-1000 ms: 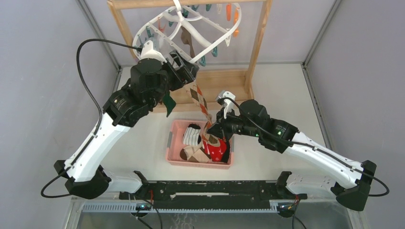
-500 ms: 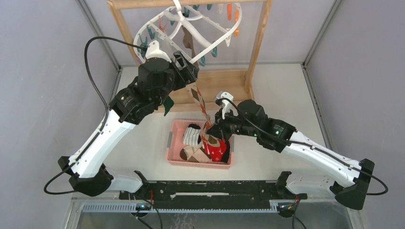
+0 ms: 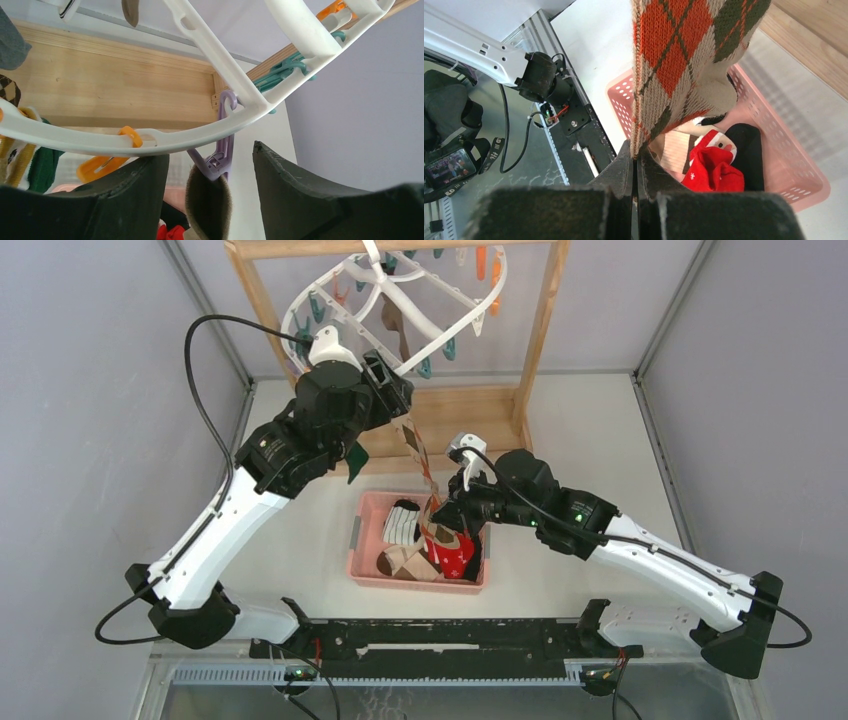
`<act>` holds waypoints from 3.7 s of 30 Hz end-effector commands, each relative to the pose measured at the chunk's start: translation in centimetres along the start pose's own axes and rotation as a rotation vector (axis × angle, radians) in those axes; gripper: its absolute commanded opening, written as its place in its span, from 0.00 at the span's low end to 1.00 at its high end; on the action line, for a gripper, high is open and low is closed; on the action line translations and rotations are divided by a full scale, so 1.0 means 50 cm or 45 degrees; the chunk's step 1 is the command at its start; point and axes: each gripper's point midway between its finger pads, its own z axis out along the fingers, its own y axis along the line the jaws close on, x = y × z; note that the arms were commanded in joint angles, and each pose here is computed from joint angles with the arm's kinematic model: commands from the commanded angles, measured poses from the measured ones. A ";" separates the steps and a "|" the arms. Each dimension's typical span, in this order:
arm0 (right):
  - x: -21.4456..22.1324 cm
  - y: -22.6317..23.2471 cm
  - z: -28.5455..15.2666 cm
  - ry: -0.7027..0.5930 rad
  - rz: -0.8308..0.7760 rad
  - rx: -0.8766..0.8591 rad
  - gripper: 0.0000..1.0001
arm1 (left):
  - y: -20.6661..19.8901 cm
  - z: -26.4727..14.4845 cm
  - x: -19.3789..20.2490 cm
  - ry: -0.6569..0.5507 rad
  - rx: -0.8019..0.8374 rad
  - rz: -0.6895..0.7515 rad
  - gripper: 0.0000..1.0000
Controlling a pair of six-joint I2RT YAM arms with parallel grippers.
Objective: Remove the socks clipped to the hanger
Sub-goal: Remove the sock from the hanger.
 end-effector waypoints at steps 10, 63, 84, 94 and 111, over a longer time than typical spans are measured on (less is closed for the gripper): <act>-0.042 -0.024 -0.027 -0.067 -0.145 0.166 0.00 | -0.032 -0.033 -0.068 -0.072 0.039 -0.043 0.80; -0.200 0.010 -0.013 -0.213 0.121 -0.157 0.00 | 0.065 -0.194 0.008 0.033 0.211 -0.208 0.71; -0.330 0.024 -0.037 -0.397 0.658 -0.587 0.00 | 0.035 -0.174 0.130 0.203 0.458 -0.158 0.79; -0.336 0.022 -0.036 -0.417 0.756 -0.658 0.00 | 0.005 -0.185 0.146 0.234 0.594 -0.185 0.81; -0.333 0.041 -0.027 -0.390 0.798 -0.710 0.00 | 0.000 -0.192 0.142 0.215 0.632 -0.185 0.25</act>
